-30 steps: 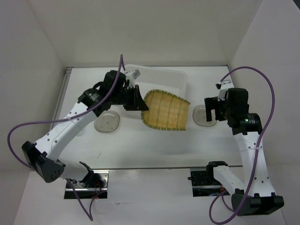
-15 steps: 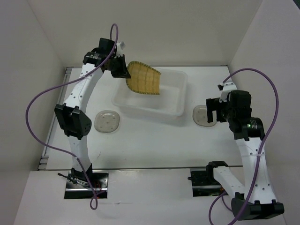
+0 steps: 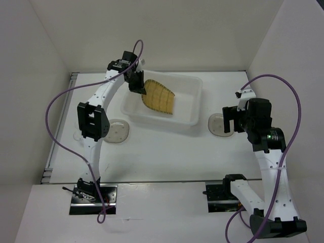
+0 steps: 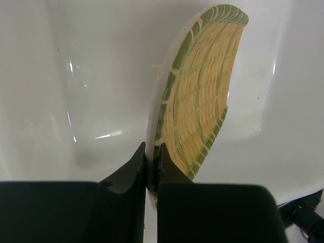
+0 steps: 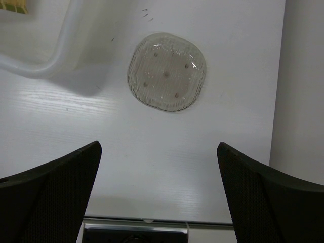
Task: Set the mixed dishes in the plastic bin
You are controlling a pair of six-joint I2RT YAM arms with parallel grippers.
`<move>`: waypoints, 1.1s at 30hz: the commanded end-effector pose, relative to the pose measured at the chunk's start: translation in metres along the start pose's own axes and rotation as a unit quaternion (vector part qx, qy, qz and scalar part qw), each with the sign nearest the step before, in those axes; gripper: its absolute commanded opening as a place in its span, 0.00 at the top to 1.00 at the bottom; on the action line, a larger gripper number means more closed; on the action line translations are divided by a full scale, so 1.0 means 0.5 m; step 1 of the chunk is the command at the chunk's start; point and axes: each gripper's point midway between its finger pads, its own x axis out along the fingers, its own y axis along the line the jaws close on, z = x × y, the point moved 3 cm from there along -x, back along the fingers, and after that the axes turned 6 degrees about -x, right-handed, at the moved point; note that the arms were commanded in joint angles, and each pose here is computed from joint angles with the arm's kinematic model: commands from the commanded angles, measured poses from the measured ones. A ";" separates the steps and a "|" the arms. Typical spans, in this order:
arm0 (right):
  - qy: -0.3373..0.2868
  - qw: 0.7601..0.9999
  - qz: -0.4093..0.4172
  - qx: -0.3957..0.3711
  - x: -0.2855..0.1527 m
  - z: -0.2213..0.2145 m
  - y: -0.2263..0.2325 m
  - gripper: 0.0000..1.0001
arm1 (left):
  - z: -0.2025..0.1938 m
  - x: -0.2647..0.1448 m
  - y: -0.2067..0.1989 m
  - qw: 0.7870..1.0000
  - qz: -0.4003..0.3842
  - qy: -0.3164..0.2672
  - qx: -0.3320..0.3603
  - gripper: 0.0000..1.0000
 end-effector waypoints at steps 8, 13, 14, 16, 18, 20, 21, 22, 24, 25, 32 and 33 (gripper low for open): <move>0.001 1.000 -0.001 -0.005 -0.001 -0.006 0.002 0.00 | -0.074 0.093 0.059 0.997 0.067 0.041 0.018 0.97; 0.001 1.000 -0.001 -0.005 -0.001 -0.006 0.002 0.00 | -0.110 0.125 0.101 0.992 0.115 0.051 0.010 0.78; 0.001 1.000 -0.001 -0.005 -0.001 -0.006 0.002 0.00 | -0.103 0.117 0.105 0.991 0.127 0.041 0.012 0.71; 0.001 1.000 -0.001 -0.005 -0.001 -0.006 0.002 0.00 | -0.101 0.115 0.106 0.991 0.131 0.034 0.008 0.63; 0.001 1.000 -0.001 -0.005 -0.001 -0.006 0.002 0.00 | -0.098 0.114 0.112 0.989 0.141 0.030 0.009 0.44; 0.001 1.000 -0.001 -0.005 -0.001 -0.006 0.002 0.00 | -0.087 0.105 0.115 0.990 0.142 0.025 0.005 0.36; 0.001 1.000 -0.001 -0.005 -0.001 -0.006 0.002 0.00 | -0.073 0.099 0.116 0.988 0.152 0.012 0.008 0.32; 0.001 1.000 -0.001 -0.005 -0.001 -0.006 0.002 0.00 | -0.070 0.092 0.118 0.987 0.161 0.008 0.004 0.24; 0.001 1.000 -0.001 -0.005 -0.001 -0.006 0.002 0.00 | -0.018 0.029 0.103 0.981 0.185 -0.055 -0.010 0.16; 0.002 1.000 -0.006 0.000 -0.001 -0.006 0.000 0.00 | 0.001 -0.006 0.085 0.978 0.192 -0.086 -0.012 0.16; -0.011 0.998 -0.050 0.025 -0.002 0.009 -0.029 0.00 | 0.133 -0.407 -0.132 0.937 0.044 -0.345 0.001 0.00; -0.016 0.998 -0.059 0.019 0.001 0.020 -0.037 0.00 | 0.127 -0.424 -0.135 0.938 0.044 -0.343 -0.003 0.00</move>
